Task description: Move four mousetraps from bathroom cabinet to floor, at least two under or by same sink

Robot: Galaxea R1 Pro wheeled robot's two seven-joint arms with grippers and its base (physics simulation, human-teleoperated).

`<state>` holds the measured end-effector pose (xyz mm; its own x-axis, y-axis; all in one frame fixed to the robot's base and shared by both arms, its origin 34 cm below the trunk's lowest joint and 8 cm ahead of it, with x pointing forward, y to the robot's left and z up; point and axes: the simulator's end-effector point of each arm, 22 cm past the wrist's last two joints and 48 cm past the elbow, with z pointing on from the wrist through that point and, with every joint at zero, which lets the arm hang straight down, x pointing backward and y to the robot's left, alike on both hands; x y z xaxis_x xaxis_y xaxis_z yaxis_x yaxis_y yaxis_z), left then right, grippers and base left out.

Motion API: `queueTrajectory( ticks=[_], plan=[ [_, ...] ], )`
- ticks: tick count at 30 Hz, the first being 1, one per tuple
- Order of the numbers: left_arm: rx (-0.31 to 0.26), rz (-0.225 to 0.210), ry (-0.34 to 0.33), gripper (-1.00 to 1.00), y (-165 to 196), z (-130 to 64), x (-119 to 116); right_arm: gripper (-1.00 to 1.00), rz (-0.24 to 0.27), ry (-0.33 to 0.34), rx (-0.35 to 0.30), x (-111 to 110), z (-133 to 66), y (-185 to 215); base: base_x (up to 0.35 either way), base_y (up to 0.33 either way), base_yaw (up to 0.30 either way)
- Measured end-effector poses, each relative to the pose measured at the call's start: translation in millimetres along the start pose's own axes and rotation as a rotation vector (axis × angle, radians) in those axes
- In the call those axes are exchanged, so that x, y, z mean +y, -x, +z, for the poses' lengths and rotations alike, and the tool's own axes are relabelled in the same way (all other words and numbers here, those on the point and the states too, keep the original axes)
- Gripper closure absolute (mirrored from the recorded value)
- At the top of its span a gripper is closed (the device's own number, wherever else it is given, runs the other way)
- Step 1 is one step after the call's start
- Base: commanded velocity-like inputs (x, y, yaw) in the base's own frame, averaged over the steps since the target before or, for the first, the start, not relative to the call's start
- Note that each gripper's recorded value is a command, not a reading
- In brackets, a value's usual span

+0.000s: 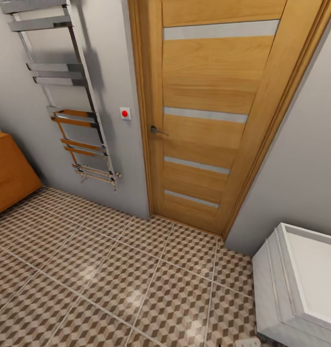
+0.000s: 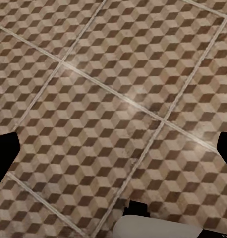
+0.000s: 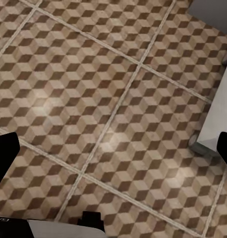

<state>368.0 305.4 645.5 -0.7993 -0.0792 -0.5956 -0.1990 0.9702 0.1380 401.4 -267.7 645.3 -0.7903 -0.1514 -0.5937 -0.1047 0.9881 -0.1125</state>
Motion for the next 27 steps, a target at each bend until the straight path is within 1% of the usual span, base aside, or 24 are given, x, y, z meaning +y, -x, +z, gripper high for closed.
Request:
queueTrajectory(
  ticks=[27],
  plan=[
    [0.000,0.000,0.000,-1.00,0.0,-0.1,-0.4,-1.00,0.000,0.000,0.000,0.0,0.0,0.1,0.002,-0.179,0.290]
  ],
)
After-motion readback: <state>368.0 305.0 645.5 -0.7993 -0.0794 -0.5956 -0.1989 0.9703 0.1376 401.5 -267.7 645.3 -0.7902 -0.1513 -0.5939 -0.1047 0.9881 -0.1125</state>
